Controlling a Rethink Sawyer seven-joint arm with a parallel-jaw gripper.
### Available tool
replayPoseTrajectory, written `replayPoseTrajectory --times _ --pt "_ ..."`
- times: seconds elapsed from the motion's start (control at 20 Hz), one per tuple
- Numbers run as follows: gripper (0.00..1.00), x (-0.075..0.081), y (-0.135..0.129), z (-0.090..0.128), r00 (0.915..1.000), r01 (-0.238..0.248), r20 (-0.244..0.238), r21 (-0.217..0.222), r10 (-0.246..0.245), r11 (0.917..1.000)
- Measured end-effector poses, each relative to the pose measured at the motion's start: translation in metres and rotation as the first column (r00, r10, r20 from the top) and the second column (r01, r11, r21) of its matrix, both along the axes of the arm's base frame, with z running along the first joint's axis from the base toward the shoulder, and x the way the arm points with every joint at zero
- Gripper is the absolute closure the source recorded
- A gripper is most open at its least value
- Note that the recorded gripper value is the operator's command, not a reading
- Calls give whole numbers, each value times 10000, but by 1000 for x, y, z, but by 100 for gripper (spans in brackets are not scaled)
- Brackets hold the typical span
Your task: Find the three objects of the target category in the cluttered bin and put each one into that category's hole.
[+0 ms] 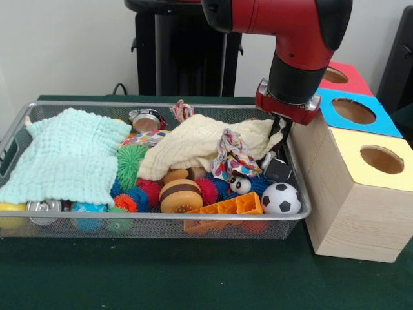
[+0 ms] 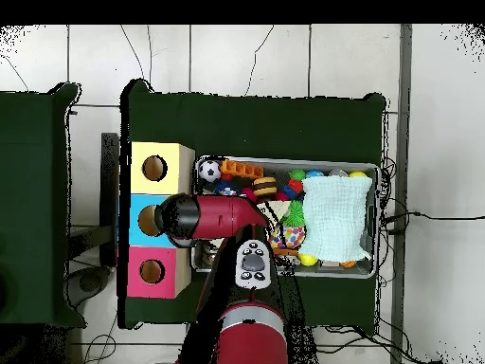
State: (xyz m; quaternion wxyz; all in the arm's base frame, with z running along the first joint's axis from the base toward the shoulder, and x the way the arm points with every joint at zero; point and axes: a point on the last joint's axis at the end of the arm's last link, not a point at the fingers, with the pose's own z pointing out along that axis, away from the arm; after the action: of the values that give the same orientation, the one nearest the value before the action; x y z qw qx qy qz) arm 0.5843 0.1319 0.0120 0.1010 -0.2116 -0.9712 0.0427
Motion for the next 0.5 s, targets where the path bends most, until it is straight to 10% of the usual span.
replayPoseTrajectory --times 0.5 --pt "100 0 -10 1 9999 130 -10 -108 -131 9999"
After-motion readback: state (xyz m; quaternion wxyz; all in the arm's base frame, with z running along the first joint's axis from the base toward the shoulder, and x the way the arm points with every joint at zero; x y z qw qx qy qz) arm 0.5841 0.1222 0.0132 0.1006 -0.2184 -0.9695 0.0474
